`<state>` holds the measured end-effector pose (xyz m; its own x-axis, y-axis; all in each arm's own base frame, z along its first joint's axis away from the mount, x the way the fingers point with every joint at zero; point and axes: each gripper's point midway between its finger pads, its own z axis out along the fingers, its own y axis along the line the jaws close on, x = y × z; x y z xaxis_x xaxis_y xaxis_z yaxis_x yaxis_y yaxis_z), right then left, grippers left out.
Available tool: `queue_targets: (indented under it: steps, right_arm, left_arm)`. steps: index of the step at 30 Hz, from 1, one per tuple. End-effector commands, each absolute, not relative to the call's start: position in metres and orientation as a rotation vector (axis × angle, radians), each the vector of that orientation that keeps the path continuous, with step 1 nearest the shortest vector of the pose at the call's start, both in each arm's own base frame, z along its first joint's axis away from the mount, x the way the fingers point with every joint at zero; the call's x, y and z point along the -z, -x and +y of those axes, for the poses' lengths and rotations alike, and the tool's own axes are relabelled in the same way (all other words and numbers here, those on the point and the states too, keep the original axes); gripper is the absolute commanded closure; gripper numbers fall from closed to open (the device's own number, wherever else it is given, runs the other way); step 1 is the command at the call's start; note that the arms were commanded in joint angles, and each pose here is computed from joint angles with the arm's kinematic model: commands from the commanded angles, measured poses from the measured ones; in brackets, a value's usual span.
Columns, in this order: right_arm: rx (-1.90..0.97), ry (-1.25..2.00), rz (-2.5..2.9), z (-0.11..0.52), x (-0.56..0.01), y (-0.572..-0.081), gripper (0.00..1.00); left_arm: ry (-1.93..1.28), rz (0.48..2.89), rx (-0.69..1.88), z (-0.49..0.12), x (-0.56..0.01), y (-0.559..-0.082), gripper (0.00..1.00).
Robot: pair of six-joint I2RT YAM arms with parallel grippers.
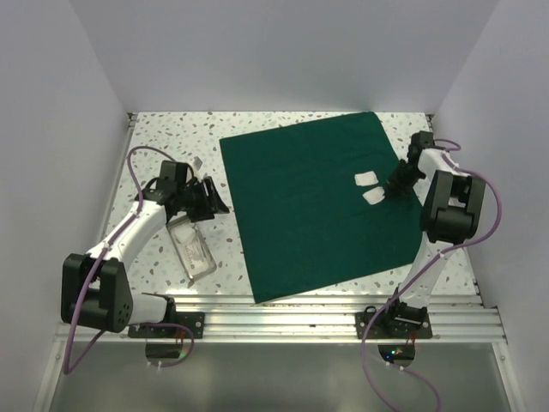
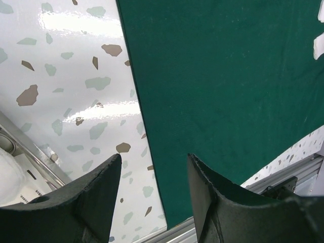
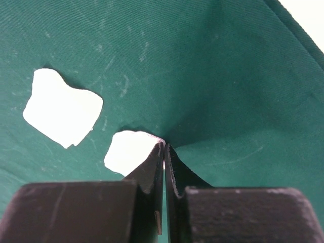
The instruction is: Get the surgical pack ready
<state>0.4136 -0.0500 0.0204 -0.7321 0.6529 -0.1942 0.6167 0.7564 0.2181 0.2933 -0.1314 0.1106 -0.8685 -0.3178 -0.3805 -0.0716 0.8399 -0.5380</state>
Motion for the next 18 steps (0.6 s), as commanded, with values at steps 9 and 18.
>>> queue_targets:
  steps: [9,18]
  right_arm:
    - [-0.478,-1.146,2.421,-0.021,-0.079,-0.436,1.0]
    - [-0.602,-1.121,2.325,0.008,-0.114,-0.469,1.0]
  left_arm:
    - [0.208,2.527,0.749,-0.138,-0.116,-0.299,0.42]
    - [0.203,2.536,0.741,-0.136,-0.115,-0.297,0.42]
